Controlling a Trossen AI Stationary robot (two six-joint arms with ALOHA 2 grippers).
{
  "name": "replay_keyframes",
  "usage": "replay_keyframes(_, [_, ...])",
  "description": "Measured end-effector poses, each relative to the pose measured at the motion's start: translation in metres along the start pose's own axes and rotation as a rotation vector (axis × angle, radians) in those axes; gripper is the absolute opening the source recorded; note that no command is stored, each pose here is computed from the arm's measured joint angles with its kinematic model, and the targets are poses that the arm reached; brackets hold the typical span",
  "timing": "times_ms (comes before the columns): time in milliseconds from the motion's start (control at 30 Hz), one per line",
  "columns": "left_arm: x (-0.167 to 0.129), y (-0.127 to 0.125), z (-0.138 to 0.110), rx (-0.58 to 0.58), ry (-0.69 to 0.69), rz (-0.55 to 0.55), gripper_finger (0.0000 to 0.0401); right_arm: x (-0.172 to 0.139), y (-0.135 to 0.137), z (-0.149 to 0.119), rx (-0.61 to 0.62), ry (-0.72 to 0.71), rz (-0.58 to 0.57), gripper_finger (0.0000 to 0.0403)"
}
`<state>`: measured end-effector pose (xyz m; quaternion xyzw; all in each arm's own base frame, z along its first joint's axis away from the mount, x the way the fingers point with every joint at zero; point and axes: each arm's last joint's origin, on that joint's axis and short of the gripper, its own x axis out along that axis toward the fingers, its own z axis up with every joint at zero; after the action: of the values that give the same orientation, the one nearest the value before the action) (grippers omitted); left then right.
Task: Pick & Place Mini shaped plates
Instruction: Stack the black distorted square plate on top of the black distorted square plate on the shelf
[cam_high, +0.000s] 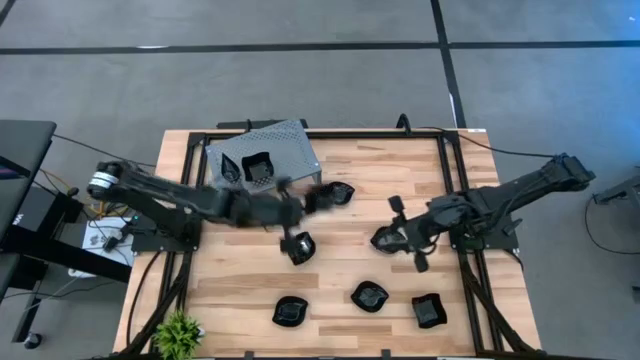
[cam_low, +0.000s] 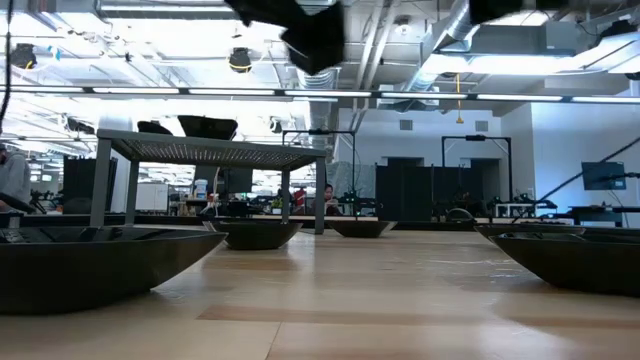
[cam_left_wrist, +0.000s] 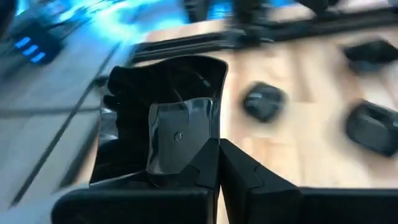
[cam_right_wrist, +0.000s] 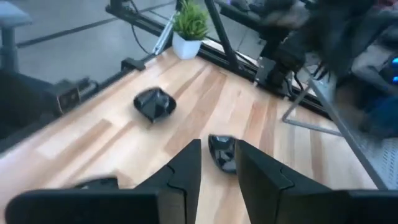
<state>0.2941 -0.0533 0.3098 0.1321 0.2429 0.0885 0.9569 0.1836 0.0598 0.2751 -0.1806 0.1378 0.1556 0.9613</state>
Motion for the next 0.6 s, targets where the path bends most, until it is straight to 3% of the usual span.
replay_keyframes(133, [-0.032, 0.048, -0.007, -0.134, 0.083, 0.115, 0.0009, -0.021, -0.005, -0.023, 0.017, -0.046, -0.078, 0.0093])
replay_keyframes(267, [-0.053, 0.082, -0.033, -0.202, 0.291, 0.216, 0.0007, -0.037, -0.01, -0.037, 0.083, -0.115, -0.16, 0.0093])
replay_keyframes(600, [-0.045, 0.102, -0.08, -0.208, 0.493, 0.305, 0.0008, -0.048, -0.011, -0.042, 0.188, -0.167, -0.19, 0.0093])
